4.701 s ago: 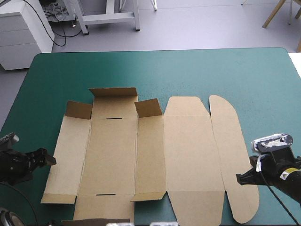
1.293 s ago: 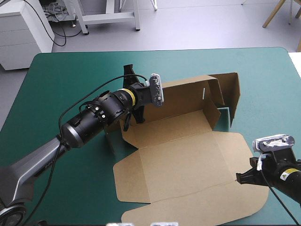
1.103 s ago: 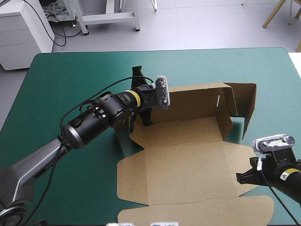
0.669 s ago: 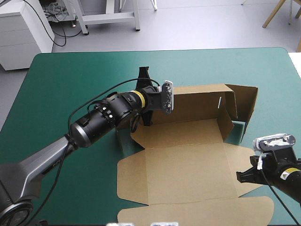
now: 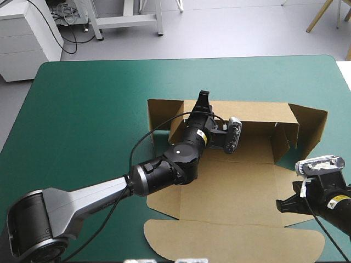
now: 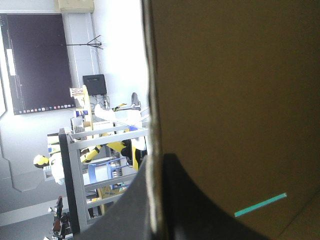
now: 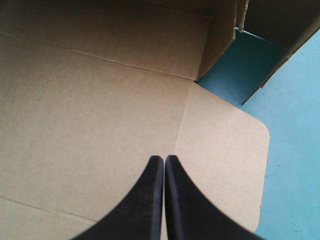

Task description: Fold the box

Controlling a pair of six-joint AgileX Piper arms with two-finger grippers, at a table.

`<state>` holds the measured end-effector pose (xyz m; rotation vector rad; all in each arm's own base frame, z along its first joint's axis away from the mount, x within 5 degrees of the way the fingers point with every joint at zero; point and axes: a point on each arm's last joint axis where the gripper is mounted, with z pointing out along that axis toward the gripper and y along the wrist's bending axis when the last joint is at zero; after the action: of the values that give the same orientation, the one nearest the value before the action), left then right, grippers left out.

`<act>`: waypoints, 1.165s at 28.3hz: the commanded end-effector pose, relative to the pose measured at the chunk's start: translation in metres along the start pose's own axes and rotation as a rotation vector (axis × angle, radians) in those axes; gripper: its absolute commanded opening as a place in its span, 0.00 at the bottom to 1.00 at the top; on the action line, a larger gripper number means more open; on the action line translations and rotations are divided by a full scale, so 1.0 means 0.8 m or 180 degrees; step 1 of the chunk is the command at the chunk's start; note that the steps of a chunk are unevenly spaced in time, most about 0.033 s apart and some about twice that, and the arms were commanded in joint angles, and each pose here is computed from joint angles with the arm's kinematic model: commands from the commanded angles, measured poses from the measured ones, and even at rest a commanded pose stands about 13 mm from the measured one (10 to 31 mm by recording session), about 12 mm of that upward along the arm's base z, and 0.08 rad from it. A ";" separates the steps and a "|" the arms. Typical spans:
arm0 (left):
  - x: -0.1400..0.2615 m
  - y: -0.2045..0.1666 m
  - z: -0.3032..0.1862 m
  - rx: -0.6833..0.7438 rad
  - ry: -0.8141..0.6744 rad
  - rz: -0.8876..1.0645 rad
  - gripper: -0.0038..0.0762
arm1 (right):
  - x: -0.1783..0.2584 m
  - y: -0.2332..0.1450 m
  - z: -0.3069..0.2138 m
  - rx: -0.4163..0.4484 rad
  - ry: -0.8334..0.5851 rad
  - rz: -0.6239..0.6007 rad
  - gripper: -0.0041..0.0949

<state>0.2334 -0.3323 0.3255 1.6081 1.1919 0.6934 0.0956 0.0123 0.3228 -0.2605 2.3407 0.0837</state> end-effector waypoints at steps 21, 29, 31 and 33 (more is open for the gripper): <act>0.006 -0.003 -0.001 -0.0431 0.0118 -0.0171 0.04 | -0.023 -0.005 -0.008 0.0141 -0.0522 -0.0030 0.66; 0.011 -0.013 0.001 -0.0398 0.0173 -0.0089 0.04 | -0.029 -0.003 -0.007 0.0052 -0.0626 0.0316 0.65; 0.011 -0.013 0.001 -0.0406 0.0186 -0.0086 0.04 | -0.037 -0.006 -0.009 0.0088 -0.0671 0.0490 0.65; 0.011 -0.013 0.001 -0.0409 0.0191 -0.0110 0.04 | -0.052 -0.011 -0.012 0.0168 -0.0760 0.0561 0.65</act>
<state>0.2383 -0.3313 0.2907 1.5495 1.1728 0.7959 0.1072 0.0114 0.3331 -0.0880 2.2465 0.1361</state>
